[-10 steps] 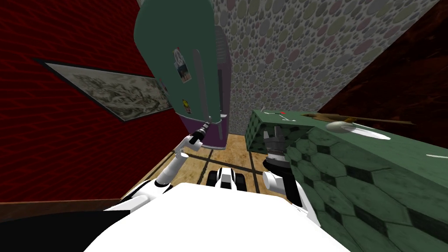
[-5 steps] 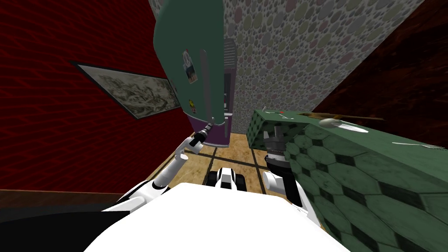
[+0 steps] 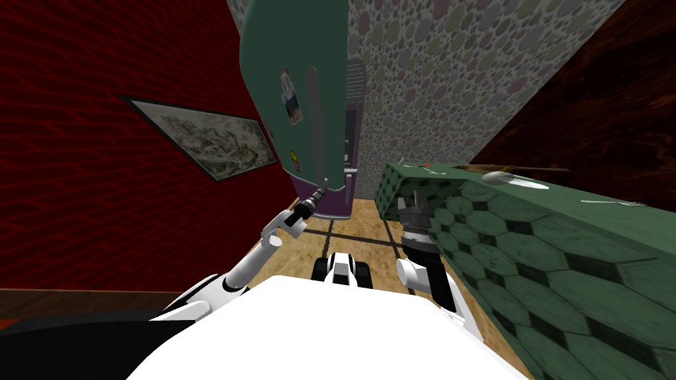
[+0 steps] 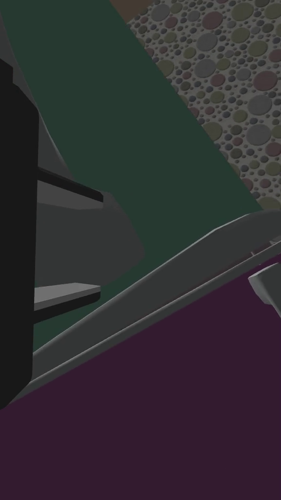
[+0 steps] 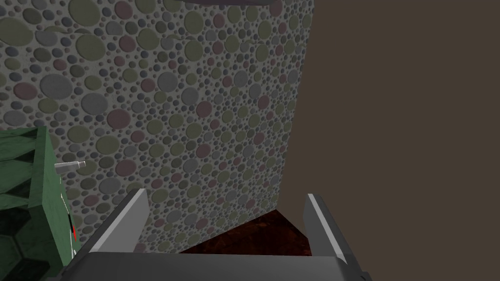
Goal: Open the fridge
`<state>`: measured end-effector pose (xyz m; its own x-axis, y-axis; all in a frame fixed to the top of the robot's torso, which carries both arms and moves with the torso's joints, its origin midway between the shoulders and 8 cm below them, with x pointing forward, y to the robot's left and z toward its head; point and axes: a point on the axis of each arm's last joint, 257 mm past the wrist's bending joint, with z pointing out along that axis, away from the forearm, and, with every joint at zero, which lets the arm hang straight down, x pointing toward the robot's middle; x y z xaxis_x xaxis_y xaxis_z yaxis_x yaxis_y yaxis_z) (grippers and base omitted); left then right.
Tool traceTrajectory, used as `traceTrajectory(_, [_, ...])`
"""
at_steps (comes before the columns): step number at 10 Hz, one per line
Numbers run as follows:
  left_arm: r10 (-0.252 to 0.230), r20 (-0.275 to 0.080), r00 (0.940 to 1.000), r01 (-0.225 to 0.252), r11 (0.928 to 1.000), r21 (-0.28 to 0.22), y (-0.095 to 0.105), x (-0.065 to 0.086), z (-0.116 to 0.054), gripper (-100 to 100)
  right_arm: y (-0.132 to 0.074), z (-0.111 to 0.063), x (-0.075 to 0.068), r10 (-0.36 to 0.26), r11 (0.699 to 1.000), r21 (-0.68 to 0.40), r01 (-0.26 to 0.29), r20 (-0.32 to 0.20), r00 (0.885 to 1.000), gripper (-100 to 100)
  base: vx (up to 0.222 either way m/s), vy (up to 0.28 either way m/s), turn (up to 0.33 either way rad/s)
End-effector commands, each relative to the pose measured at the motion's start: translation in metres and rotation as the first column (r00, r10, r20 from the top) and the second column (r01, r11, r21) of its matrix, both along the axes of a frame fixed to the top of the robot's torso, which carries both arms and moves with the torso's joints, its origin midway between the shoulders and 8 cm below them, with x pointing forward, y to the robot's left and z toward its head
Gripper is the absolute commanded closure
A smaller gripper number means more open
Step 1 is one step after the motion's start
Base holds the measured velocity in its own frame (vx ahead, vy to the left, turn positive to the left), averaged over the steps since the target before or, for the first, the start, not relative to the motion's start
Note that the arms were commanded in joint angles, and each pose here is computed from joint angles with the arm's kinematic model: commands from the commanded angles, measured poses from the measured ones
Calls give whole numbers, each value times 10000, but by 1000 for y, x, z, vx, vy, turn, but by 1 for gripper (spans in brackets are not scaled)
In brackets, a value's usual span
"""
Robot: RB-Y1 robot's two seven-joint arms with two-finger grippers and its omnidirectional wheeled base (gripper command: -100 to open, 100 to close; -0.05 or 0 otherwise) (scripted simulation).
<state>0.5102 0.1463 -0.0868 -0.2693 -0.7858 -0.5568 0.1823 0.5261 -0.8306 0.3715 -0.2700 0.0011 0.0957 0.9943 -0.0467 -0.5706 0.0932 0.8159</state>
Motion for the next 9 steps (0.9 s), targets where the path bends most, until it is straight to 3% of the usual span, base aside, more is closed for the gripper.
traceTrajectory(1, [-409, 333, 9986, 408, 9992, 38, -12, -10, 13, 100, 0, 0, 0, 0, 10000, -1, 0, 0, 10000, 0, -99, 237, -27])
traceTrajectory(4, [-1090, 377, 9933, 1090, 9940, 23, -34, -31, 16, 100, 0, 0, 0, 0, 10000, 1, 0, -1, 10000, 0, -74, 241, -33])
traceTrajectory(5, [-1090, 377, 9933, 1090, 9940, 23, -34, -31, 16, 100, 0, 0, 0, 0, 10000, 0, 0, -1, 10000, 0, -96, 200, -28])
traceTrajectory(7, [-1750, 363, 9839, 1751, 9845, -16, -54, -52, 17, 100, 0, 0, 0, 0, 10000, 0, 0, -1, 10000, 0, -103, 286, -42])
traceTrajectory(8, [-1767, 389, 9835, 1770, 9842, -24, -55, -52, 18, 100, 0, 0, 0, -1, 10000, -1, 1, -1, 10000, 0, -104, 261, -31])
traceTrajectory(9, [-2103, 385, 9769, 2107, 9775, -61, -65, -64, 19, 100, 0, 0, 0, 0, 10000, 0, 0, -2, 10000, 0, -86, 279, -19])
